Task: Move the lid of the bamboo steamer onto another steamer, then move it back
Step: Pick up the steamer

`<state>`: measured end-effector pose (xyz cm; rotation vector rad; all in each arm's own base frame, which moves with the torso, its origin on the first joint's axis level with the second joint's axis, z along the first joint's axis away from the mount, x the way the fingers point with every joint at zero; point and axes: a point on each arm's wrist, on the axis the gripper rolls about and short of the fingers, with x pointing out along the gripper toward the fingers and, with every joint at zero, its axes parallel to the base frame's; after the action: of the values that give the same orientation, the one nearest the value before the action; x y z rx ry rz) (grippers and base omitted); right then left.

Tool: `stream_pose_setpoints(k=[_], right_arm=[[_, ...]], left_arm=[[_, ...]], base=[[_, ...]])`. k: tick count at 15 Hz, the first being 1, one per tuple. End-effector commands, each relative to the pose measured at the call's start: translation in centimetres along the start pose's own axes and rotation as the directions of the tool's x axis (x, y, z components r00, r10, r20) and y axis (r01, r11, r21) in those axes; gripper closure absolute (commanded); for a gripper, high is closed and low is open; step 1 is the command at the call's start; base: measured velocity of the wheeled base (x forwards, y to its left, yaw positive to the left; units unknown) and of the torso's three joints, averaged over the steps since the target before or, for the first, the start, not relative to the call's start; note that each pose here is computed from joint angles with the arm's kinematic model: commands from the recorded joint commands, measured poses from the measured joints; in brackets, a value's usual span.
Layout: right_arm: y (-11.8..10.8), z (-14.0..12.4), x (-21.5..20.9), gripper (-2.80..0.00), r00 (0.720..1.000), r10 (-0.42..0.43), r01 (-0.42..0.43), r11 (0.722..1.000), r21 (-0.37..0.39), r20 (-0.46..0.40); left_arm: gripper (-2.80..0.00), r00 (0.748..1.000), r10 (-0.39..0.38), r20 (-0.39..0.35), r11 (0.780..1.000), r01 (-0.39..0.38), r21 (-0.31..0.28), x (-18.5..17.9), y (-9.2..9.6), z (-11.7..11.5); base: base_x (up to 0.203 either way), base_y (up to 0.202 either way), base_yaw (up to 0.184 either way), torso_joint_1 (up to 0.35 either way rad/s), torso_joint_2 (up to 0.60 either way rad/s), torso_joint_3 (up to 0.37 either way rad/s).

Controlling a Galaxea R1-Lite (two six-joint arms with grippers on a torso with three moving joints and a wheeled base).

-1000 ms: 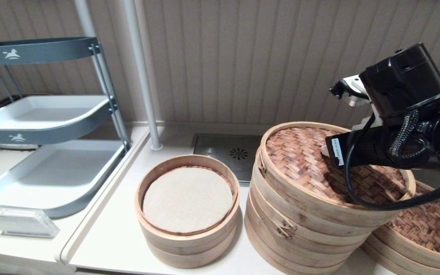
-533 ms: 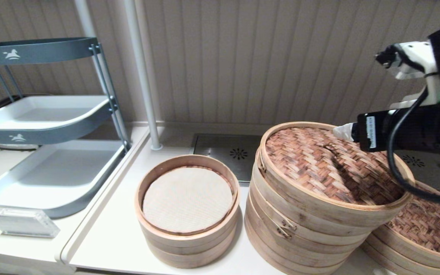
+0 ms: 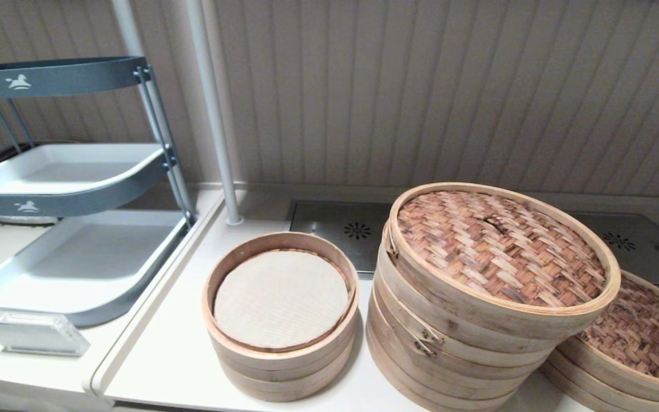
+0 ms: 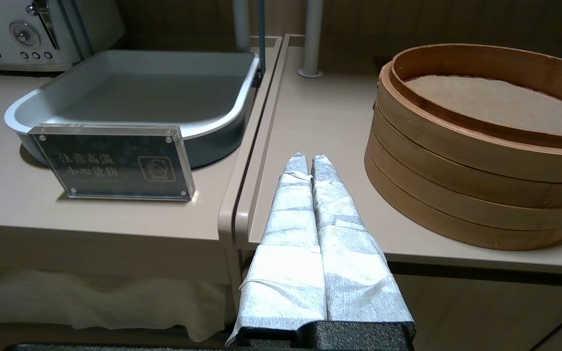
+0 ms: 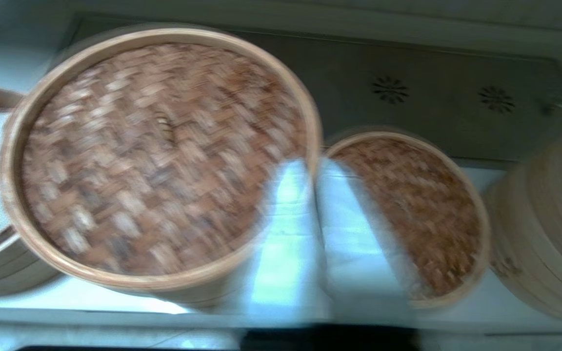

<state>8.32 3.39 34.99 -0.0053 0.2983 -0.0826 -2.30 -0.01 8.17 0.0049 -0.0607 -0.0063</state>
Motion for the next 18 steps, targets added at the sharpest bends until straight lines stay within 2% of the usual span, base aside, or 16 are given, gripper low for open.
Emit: stream_pose_setpoints(k=[1, 4, 7, 10, 13, 16, 18], right_arm=[[-3.0, -1.0, -3.6, 0.00, 0.995, -0.066, 0.060, 0.995, 0.079, 0.079], [-5.2, -3.5, -6.8, 0.00, 0.980, -0.175, 0.162, 0.979, 0.126, 0.098], [-6.6, -7.7, -9.4, 0.00, 0.975, -0.191, 0.174, 0.974, 0.143, 0.112], [-7.0, -12.5, -9.9, 0.00, 0.988, -0.124, 0.111, 0.986, 0.125, 0.098], [-6.3, -17.4, -7.4, 0.00, 0.992, -0.075, 0.068, 0.995, 0.068, 0.097], [-5.4, -20.2, -4.3, 0.00, 0.983, -0.035, 0.028, 0.999, 0.043, 0.180], [-5.0, -22.1, -2.8, 0.00, 0.986, -0.002, -0.001, 1.000, 0.018, 0.170]], left_arm=[[0.00, 1.000, -0.001, -0.022, 1.000, 0.001, 0.000, 0.1, 0.0, -0.7], [0.00, 1.000, -0.001, -0.022, 1.000, 0.001, 0.000, 0.1, 0.0, -0.7], [0.00, 1.000, 0.000, -0.022, 1.000, 0.000, 0.000, 0.1, 0.0, -0.7], [0.00, 1.000, 0.000, -0.022, 1.000, 0.000, 0.000, 0.1, 0.0, -0.7], [0.00, 1.000, -0.001, -0.022, 1.000, 0.001, 0.000, 0.1, 0.0, -0.7], [0.00, 1.000, 0.000, -0.022, 1.000, 0.000, 0.000, 0.1, 0.0, -0.7], [0.00, 1.000, -0.001, -0.022, 1.000, 0.001, 0.000, 0.1, 0.0, -0.7]], base=[[0.000, 0.000, 0.000, 0.000, 0.00, 0.000], [0.000, 0.000, 0.000, 0.000, 0.00, 0.000], [0.000, 0.000, 0.000, 0.000, 0.00, 0.000], [0.000, 0.000, 0.000, 0.000, 0.00, 0.000], [0.000, 0.000, 0.000, 0.000, 0.00, 0.000], [0.000, 0.000, 0.000, 0.000, 0.00, 0.000], [0.000, 0.000, 0.000, 0.000, 0.00, 0.000]])
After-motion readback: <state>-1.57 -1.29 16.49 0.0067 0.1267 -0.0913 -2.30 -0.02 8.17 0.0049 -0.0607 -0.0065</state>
